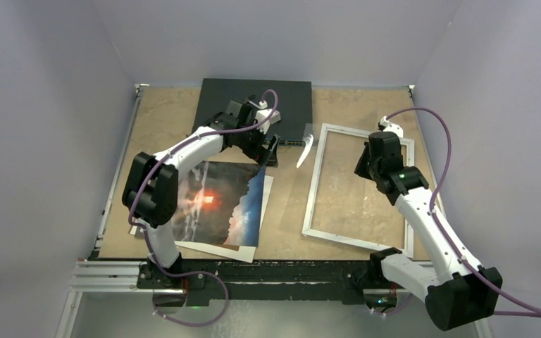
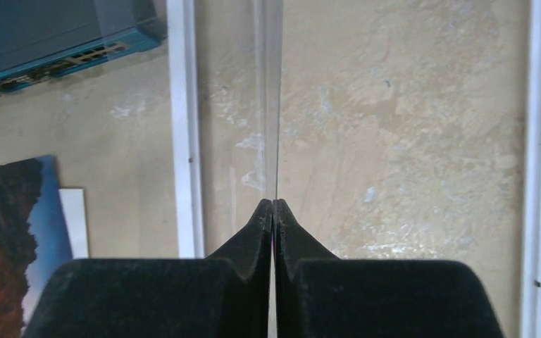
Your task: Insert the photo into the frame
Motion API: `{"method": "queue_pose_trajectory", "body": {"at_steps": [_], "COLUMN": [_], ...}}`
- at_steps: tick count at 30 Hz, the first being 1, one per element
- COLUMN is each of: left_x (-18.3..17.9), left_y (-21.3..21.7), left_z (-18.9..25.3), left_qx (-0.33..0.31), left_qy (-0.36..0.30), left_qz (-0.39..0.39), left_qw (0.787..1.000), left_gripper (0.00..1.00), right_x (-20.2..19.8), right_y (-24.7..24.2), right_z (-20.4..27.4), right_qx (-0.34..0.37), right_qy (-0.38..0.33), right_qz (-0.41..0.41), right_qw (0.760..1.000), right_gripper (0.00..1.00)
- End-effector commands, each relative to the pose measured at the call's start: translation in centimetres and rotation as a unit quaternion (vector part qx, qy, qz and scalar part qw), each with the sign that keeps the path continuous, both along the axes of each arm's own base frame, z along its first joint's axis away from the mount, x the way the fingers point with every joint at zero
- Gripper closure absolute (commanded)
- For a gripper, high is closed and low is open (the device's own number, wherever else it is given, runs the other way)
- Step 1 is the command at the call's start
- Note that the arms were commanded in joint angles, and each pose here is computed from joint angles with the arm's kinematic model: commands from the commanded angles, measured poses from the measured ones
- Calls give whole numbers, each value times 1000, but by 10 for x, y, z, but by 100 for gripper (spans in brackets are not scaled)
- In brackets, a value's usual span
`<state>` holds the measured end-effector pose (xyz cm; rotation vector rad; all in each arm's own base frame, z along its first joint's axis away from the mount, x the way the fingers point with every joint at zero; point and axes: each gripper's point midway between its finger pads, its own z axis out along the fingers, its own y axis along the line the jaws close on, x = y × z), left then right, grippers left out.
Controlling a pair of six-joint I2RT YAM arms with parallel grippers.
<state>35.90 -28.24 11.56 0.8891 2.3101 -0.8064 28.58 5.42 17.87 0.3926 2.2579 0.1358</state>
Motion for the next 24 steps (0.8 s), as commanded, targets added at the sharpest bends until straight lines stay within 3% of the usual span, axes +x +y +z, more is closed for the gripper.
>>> {"method": "queue_pose_trajectory", "body": {"at_steps": [1, 12, 18, 24], "left_x": [-2, -9, 42, 63], "left_y": [2, -23, -21, -40], "left_z": [17, -7, -7, 12], "left_qx": [-9, -9, 51, 61], "left_qy": [-23, -1, -78, -141], "left_qz": [-9, -25, -9, -51], "left_qw": [1000, 1000, 996, 987], "left_gripper": [6, 7, 13, 13], "right_x": [13, 25, 36, 36], "right_y": [-28, -43, -29, -48], "right_z": [7, 30, 39, 49], "right_qx": [-71, -110, -73, -111], "right_qy": [-28, -44, -59, -63], "right_qz": [-40, -57, -33, -49], "right_qw": [996, 991, 995, 991], "right_gripper": [100, 100, 100, 100]}}
